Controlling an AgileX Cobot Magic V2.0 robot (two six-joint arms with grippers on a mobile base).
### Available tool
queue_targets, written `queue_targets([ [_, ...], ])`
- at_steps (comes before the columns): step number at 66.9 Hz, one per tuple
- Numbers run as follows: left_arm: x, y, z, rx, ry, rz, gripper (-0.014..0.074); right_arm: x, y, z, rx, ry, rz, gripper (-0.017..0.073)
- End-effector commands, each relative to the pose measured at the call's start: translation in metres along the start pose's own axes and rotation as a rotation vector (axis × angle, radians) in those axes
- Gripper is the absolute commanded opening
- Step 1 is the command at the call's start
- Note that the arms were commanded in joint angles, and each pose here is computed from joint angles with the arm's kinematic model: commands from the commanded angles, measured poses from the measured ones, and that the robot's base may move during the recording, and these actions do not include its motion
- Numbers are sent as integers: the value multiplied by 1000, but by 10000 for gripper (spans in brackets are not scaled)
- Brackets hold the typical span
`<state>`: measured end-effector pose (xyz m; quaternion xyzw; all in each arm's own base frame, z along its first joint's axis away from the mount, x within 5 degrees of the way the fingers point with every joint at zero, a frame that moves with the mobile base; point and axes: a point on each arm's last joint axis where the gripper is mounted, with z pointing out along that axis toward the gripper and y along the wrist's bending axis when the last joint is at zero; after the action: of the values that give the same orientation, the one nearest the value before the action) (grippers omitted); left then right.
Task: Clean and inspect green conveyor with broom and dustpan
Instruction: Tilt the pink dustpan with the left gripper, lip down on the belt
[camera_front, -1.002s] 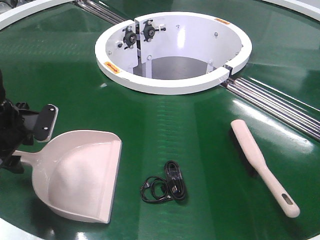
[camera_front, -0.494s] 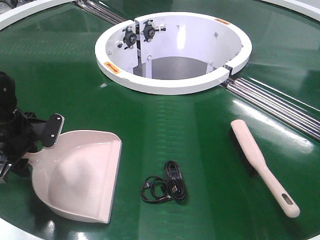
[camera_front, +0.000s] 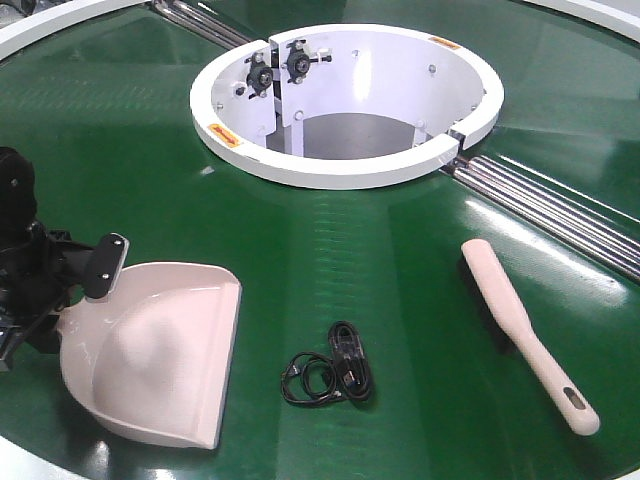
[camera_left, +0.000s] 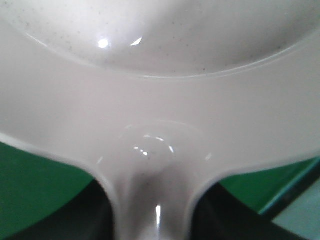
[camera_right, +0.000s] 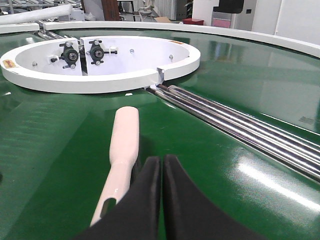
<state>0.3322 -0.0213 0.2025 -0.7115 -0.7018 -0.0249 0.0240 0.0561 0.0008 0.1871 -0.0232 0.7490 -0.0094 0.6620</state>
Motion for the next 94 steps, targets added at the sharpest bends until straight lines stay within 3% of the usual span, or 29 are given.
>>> queue_targets([
  [1, 1, -3, -30, -79, -10, -26, -8, 0, 0, 0, 6, -70, -9, -9],
  [8, 1, -5, -36, -103, -14, -63, -8, 0, 0, 0, 6, -70, -9, -9],
  [15, 0, -8, -42, -118, -32, -69, -8, 0, 0, 0, 6, -70, -9, -9],
  [29, -19, -9, -47, -149, -36, -12, -8, 0, 0, 0, 6, -70, -9, -9],
  [42, -38, -4, -47, -223, 18, -5, -8, 0, 0, 0, 6, -70, -9, -9],
  [52, -41, -5, -41, -200, 113, 14, -8, 0, 0, 0, 6, -70, -9, -9],
  [69, -51, -7, -37, -163, 45, 5, -8, 0, 0, 0, 6, -70, -9, -9],
  [94, -50, -11, -37, -120, 59, 4, -8, 0, 0, 0, 6, -70, -9, -9],
])
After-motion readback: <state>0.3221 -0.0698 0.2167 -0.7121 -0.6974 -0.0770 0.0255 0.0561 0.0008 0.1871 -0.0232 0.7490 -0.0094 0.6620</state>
